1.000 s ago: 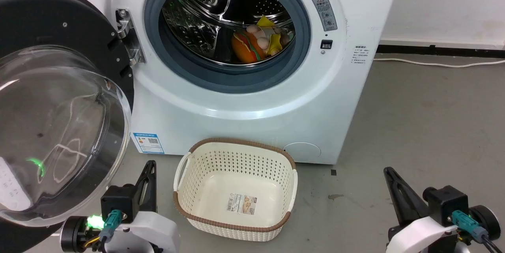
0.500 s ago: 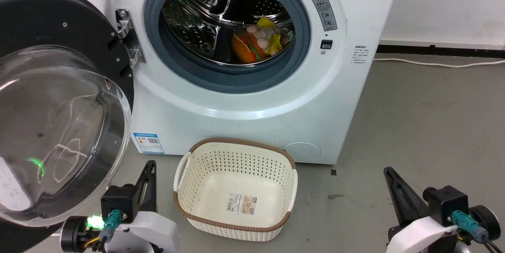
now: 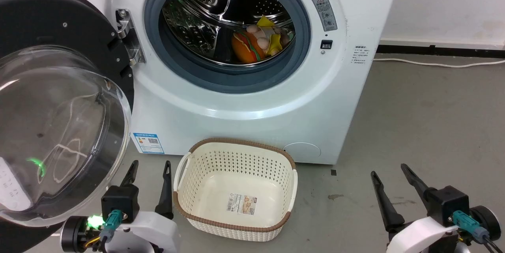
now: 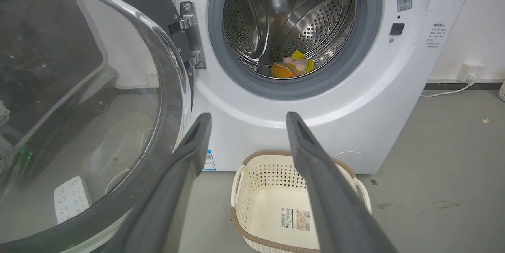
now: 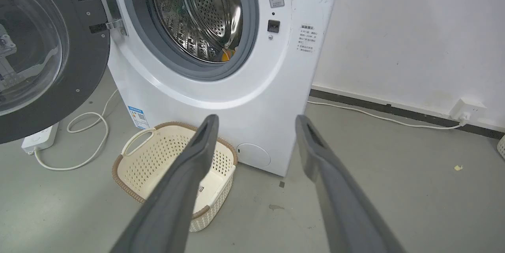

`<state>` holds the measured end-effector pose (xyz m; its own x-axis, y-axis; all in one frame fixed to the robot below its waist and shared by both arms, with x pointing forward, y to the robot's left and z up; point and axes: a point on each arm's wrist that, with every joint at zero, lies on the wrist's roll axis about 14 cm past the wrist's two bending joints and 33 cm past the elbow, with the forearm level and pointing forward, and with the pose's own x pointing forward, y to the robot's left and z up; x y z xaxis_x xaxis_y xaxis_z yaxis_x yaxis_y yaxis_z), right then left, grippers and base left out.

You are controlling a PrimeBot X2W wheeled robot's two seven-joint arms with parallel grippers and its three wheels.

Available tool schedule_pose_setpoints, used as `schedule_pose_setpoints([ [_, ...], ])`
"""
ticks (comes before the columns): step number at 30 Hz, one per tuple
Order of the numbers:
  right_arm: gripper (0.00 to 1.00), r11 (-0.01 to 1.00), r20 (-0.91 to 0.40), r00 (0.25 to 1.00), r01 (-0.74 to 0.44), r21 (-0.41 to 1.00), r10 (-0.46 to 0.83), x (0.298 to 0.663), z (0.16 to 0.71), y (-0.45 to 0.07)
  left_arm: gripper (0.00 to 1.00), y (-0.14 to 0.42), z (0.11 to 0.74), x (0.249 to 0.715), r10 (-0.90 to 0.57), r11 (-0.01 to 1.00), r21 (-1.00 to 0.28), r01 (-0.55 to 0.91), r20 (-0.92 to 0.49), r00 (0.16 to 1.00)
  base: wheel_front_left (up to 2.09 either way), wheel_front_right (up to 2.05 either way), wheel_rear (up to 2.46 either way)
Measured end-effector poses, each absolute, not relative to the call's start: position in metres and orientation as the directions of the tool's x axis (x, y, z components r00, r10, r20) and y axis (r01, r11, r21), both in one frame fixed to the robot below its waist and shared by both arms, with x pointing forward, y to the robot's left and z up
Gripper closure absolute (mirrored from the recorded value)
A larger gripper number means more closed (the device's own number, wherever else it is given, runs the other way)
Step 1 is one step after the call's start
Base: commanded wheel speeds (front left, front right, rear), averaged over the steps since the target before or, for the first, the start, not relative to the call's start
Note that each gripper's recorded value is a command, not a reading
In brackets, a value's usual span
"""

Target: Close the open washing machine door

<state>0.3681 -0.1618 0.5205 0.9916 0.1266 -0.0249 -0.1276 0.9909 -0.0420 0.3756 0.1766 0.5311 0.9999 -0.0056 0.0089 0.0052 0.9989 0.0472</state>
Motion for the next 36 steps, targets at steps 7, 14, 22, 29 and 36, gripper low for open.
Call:
schedule_pose_setpoints([
  [7, 0.0, 0.991, -0.013, 0.992, -0.129, -0.032, 0.129, 0.369, 0.522, -0.161, 0.0, 0.177, 0.532, 0.375, -0.006, 0.999, 0.046, 0.005, 0.019, 1.0, 0.0, 0.0, 0.0],
  [14, 0.0, 0.989, 0.006, 0.989, -0.147, -0.018, 0.147, 0.371, 0.525, -0.155, 0.0, 0.181, 0.535, 0.371, 0.006, 0.999, 0.04, -0.007, 0.037, 0.999, 0.0, 0.0, 0.0],
  [22, 0.0, 0.982, 0.013, 0.982, -0.19, -0.007, 0.19, 0.375, 0.524, -0.14, 0.0, 0.192, 0.538, 0.364, 0.039, 0.998, 0.038, -0.042, 0.054, 0.998, 0.0, 0.0, 0.0],
  [29, 0.0, 0.97, 0.026, 0.969, -0.245, 0.001, 0.245, 0.379, 0.526, -0.121, 0.0, 0.207, 0.539, 0.353, 0.086, 0.995, 0.035, -0.089, 0.066, 0.994, 0.0, 0.0, 0.0],
  [36, 0.0, 0.95, 0.021, 0.949, -0.313, 0.004, 0.313, 0.383, 0.522, -0.097, 0.0, 0.224, 0.54, 0.344, 0.138, 0.99, 0.026, -0.141, 0.078, 0.987, 0.0, 0.0, 0.0],
])
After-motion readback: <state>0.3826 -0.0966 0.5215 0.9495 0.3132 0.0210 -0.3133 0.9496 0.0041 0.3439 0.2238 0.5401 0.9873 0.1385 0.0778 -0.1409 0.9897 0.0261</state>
